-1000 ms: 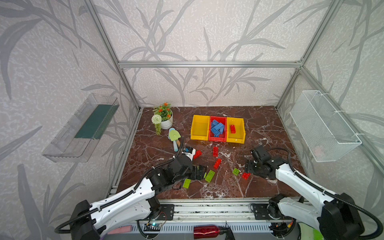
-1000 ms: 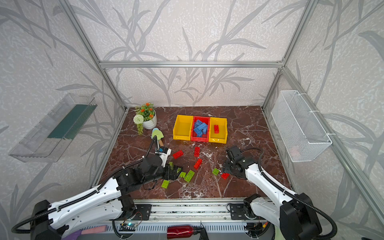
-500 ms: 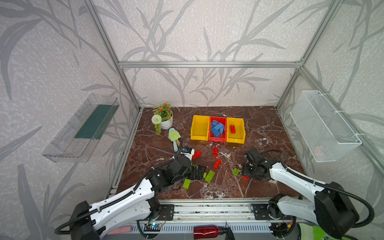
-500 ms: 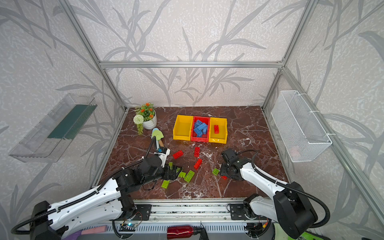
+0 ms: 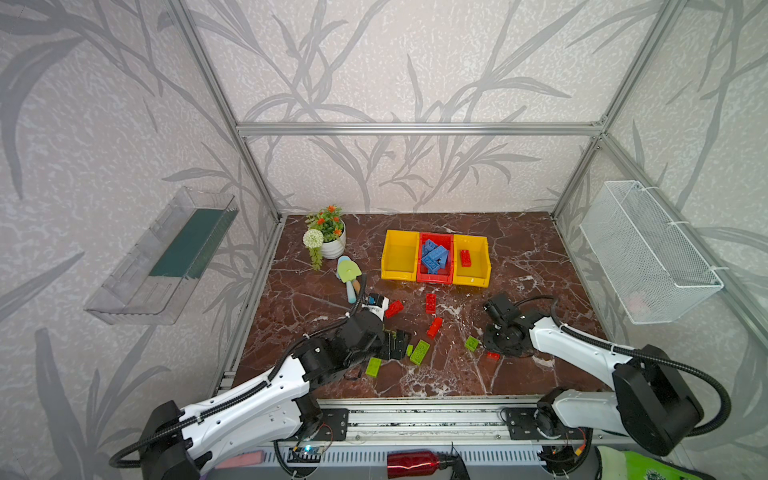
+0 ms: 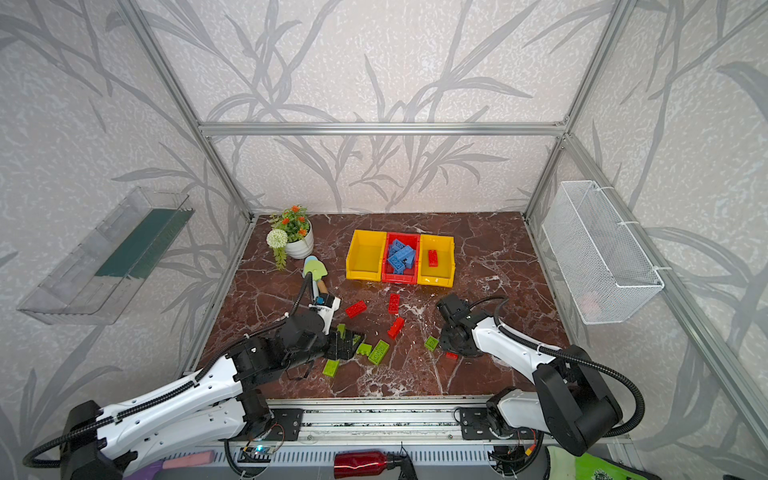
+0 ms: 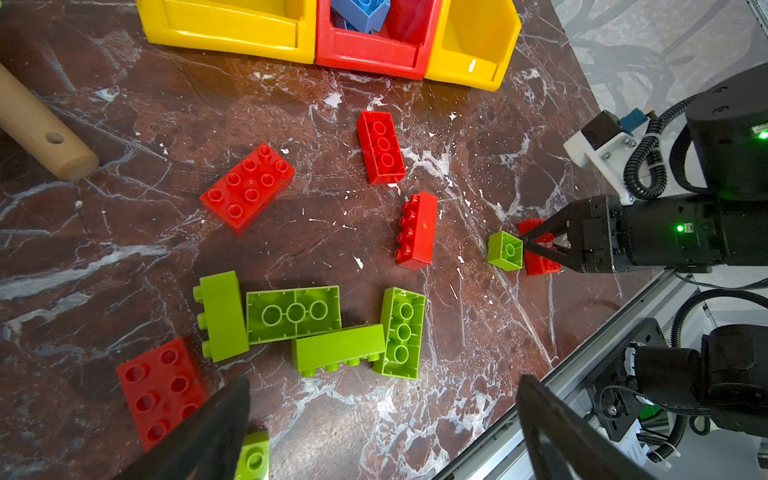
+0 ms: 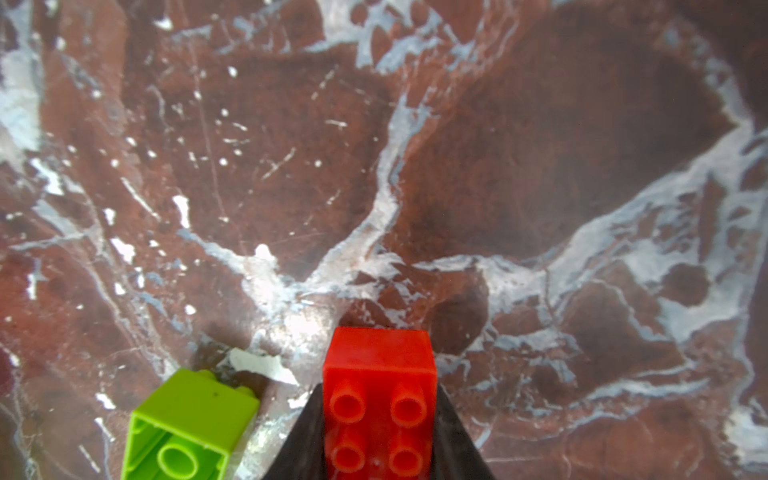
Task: Sort the legos into containers by color
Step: 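Carry the red brick with the right gripper into the yellow bin and open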
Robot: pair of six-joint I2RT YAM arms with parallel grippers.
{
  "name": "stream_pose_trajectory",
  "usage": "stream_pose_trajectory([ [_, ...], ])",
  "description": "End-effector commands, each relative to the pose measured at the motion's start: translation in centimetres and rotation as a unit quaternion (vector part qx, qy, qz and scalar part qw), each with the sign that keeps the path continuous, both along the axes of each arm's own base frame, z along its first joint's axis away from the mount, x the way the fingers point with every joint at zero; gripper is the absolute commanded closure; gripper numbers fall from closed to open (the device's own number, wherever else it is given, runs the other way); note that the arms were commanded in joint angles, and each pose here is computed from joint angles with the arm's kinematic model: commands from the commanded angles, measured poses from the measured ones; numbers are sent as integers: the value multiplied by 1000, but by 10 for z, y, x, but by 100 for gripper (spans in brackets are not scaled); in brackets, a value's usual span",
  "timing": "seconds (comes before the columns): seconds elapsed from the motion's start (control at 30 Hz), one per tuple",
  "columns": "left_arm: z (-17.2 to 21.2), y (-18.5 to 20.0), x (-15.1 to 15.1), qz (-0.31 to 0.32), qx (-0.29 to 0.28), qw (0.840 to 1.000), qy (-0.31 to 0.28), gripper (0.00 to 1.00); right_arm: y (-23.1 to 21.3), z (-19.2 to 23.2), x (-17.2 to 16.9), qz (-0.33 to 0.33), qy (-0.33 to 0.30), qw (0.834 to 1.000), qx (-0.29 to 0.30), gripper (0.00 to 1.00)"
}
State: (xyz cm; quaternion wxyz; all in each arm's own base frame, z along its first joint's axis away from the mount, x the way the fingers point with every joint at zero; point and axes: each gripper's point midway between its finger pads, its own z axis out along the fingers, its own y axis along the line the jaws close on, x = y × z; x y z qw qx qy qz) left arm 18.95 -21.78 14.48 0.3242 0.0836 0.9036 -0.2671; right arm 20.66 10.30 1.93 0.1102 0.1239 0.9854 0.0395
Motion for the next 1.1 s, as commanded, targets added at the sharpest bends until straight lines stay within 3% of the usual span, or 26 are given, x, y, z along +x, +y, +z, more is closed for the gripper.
stream_pose_trajectory([
  [0.0,-2,6,4,14,14,1000,-7,1,3,23,12,15,-23,1000,-5,73],
  [0.2,-1,8,13,26,34,999,-20,1,9,83,69,53,-123,991,-31,73],
  [0.4,5,-4,29,27,61,997,-27,1,16,116,142,71,-156,985,-30,72],
  [0.57,11,-19,47,24,83,996,-31,1,26,121,205,86,-162,983,-24,72],
  [0.83,15,-26,70,32,112,993,-19,1,27,88,283,93,-119,988,-29,69],
  [0.9,14,-23,74,39,111,993,-16,1,24,83,296,91,-109,989,-28,66],
  [1.07,12,-15,78,51,113,992,-7,1,22,83,307,86,-98,991,-27,40],
])
